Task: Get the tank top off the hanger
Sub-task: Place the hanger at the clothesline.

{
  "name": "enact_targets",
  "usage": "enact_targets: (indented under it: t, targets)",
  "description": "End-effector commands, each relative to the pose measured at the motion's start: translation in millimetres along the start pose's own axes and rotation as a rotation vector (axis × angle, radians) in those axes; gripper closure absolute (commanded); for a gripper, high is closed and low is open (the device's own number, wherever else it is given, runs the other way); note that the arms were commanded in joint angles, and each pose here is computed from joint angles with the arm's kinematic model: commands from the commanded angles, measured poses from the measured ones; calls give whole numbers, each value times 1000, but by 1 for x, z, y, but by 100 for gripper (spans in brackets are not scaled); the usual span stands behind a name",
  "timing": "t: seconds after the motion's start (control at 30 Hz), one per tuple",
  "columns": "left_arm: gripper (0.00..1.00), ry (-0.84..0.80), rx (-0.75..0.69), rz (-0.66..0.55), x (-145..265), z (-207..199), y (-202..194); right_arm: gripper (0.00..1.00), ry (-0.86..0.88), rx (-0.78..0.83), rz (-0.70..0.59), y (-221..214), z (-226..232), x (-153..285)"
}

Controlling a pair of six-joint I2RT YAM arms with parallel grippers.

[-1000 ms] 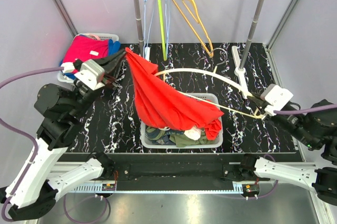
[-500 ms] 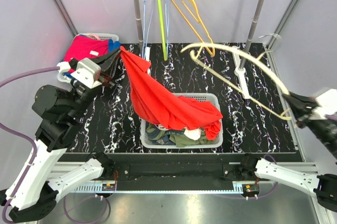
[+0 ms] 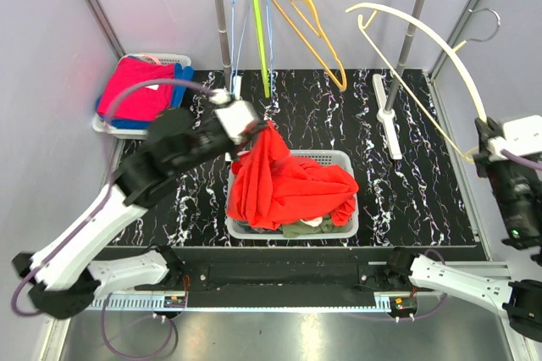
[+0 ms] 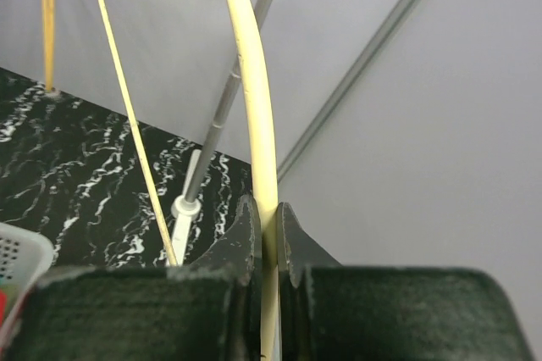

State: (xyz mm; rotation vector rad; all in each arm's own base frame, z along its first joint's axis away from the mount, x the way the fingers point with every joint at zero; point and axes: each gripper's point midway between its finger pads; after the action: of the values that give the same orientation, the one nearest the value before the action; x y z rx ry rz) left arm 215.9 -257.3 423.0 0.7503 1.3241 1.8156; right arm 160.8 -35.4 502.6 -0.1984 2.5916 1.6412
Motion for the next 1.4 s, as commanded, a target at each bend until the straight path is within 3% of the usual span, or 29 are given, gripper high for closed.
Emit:
enact_targets:
  t: [0.0,0.17,0.37,0.8,0.83,0.87,0.9,0.93,1.03,1.13,1.37]
  targets:
    - [100,-93,-48,242,-16,-14,-53,100,-159,-17,20,18,-17,-12]
    - [100,-129,-104,437,-23,-18,-111,100,-190,-15,34,23,-14,-19]
    - [100,-184,-121,682,2,-39,-194,100,-192,34,74,22,4,-32]
    - [100,-361,-39,820,48,-99,-278,100,-209,60,111,26,23,-48]
    - [96,-364,-34,834,51,-101,-283,100,-210,63,115,25,24,-48]
    - [81,-370,-27,861,56,-104,-292,100,-209,71,125,23,29,-50]
    - [62,-364,-16,872,57,-105,-295,100,-210,66,131,20,32,-51]
    - [32,-353,-14,891,59,-104,-299,100,-212,59,134,18,34,-51]
    - [8,-302,3,906,58,-98,-298,100,-212,42,153,6,45,-53]
    - [2,-232,4,862,48,-83,-274,100,-217,23,171,-7,54,-53]
    - [1,-80,-6,593,30,-31,-134,100,-228,11,188,-19,59,-51]
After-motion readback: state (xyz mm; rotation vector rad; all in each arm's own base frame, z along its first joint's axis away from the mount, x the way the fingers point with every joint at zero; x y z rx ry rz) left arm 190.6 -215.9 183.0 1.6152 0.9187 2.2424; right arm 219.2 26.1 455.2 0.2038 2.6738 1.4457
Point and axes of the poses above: each gripper's point midway between its finger pads, its own x axis back along the fingers, its own z axis along the line the jaws close on, y = z × x, and after that the axes turned 1 degree about -x, right-handed
